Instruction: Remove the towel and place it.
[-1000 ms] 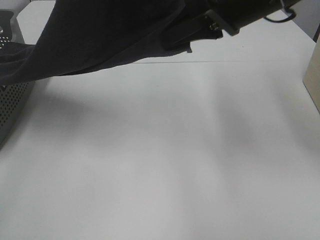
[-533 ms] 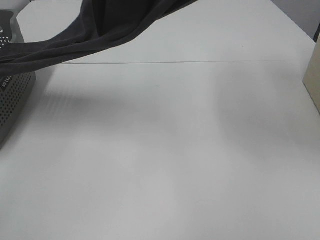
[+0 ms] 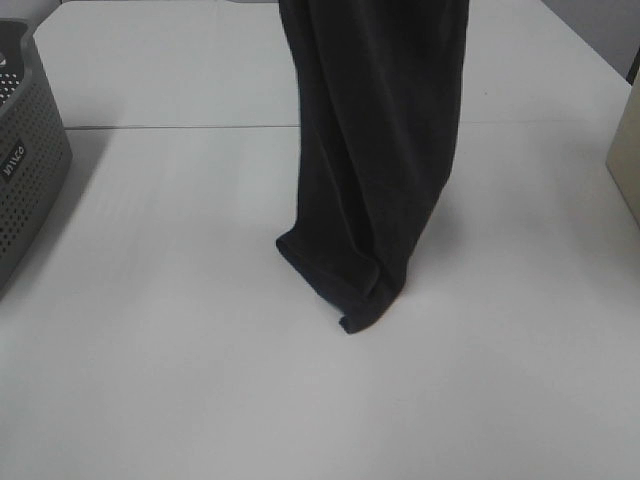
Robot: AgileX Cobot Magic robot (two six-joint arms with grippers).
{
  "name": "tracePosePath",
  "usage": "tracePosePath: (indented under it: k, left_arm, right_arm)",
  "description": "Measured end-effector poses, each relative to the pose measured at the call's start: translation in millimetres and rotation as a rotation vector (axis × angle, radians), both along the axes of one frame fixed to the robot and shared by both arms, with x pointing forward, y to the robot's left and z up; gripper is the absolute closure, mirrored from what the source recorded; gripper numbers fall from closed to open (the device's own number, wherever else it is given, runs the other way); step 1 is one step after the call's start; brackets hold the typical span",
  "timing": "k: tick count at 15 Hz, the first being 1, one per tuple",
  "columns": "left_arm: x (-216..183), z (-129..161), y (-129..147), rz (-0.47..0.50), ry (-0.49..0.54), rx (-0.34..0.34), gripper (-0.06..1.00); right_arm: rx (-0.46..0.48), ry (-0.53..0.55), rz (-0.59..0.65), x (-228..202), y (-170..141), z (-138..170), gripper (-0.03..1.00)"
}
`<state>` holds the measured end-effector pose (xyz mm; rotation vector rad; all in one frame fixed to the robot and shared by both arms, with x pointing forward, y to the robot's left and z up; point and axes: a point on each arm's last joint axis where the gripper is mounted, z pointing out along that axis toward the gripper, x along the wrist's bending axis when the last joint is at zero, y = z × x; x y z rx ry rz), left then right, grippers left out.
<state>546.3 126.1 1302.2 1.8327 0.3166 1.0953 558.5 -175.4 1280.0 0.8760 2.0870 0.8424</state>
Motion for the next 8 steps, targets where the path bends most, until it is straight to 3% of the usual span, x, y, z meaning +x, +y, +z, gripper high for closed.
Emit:
tracePosePath:
  k: [3, 6, 8]
  left_arm:
    - [18.0, -13.8, -4.2, 0.040, -0.016, 0.063, 0.94]
    - [39.1, -21.8, -12.3, 0.070, -0.088, 0.024, 0.94]
    - [44.9, -20.0, -14.0, 0.086, -0.144, -0.012, 0.94]
  right_arm:
    - [-0.047, -0.130, -0.051, 12.7, -3.7, 5.7, 0.96]
    - [-0.043, -0.376, -0.130, 21.3, -9.8, 26.6, 0.96]
    - [-0.015, -0.455, -0.129, 22.4, -8.9, 34.0, 0.96]
